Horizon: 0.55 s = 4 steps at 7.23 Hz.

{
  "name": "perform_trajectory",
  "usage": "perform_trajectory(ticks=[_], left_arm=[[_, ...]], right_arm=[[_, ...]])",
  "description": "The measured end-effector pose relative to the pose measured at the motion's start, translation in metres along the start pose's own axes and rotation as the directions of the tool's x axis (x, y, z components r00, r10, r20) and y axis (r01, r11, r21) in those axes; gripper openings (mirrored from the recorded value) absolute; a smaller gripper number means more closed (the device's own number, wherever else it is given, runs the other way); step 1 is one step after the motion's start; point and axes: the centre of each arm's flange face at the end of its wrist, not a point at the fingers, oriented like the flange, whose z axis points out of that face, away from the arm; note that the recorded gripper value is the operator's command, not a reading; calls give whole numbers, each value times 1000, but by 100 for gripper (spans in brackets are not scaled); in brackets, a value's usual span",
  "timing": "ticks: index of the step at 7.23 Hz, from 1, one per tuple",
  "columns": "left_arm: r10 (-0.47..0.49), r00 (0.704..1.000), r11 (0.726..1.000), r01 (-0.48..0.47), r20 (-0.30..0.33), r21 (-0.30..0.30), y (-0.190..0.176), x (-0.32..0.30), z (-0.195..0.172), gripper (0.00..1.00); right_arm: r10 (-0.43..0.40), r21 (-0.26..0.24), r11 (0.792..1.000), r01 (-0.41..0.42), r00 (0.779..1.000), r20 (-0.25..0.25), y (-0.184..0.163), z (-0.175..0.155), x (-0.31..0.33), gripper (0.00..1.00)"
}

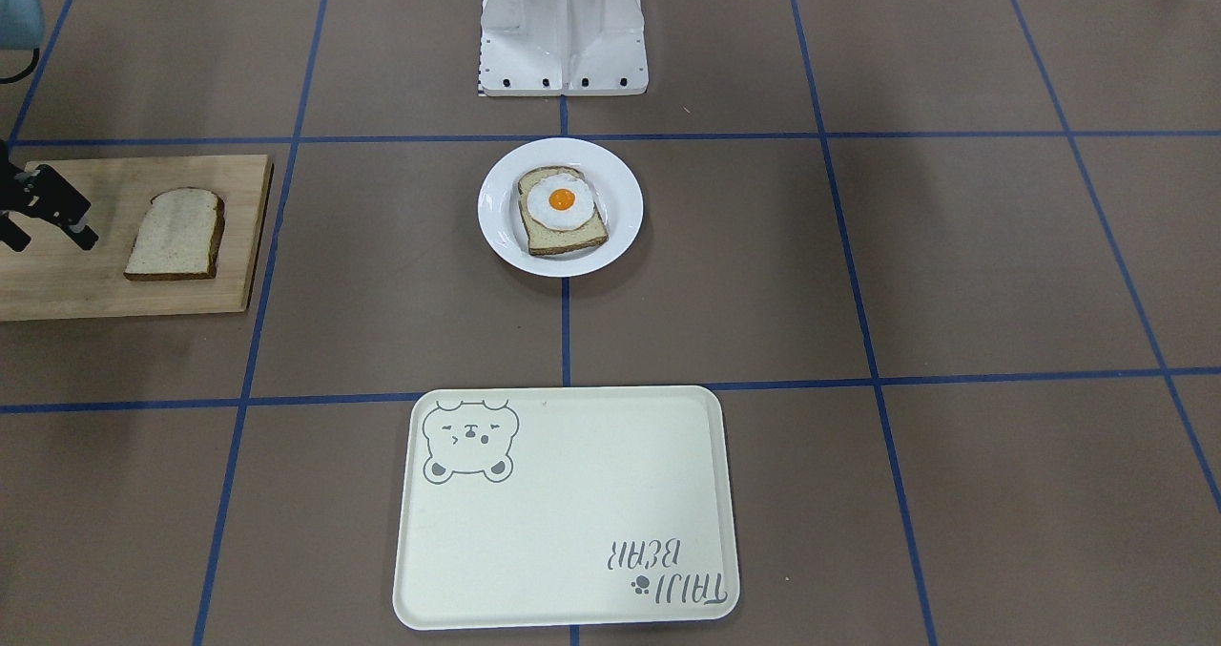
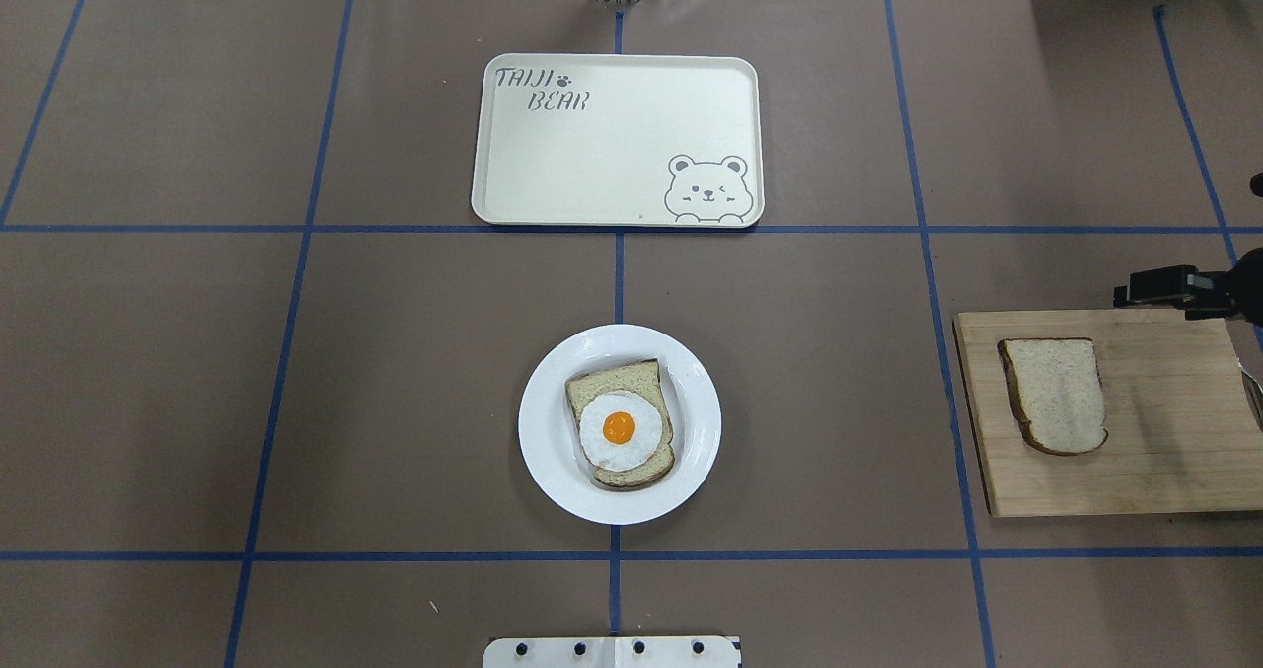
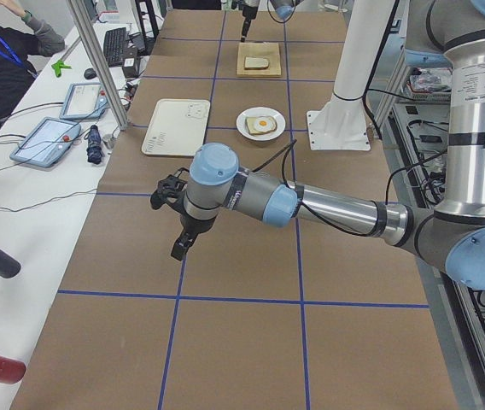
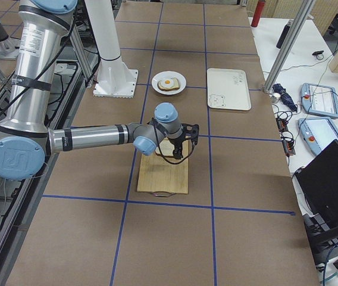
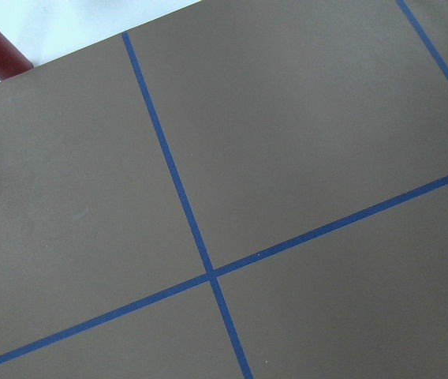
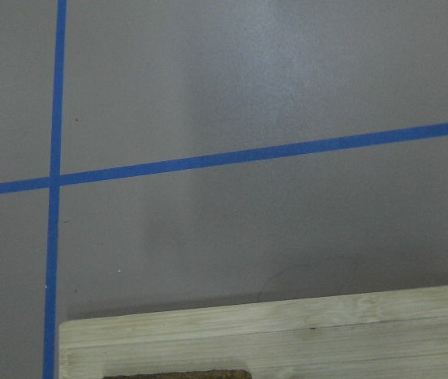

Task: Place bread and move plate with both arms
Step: 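Lower the right gripper onto the bread slice on the cutting board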

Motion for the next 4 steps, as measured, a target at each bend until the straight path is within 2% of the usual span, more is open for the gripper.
perform_trajectory(ticks=[1,4], left_arm=[[-1,1000,1000,1,0,-1,1,0,0,98],[-2,1000,1000,2,1,1,2,0,-1,98]], right_arm=[[2,9,1000,-2,1000,-13,15,15,-11,72],[-13,-10,1000,13,999,-33,45,34,-14,68]])
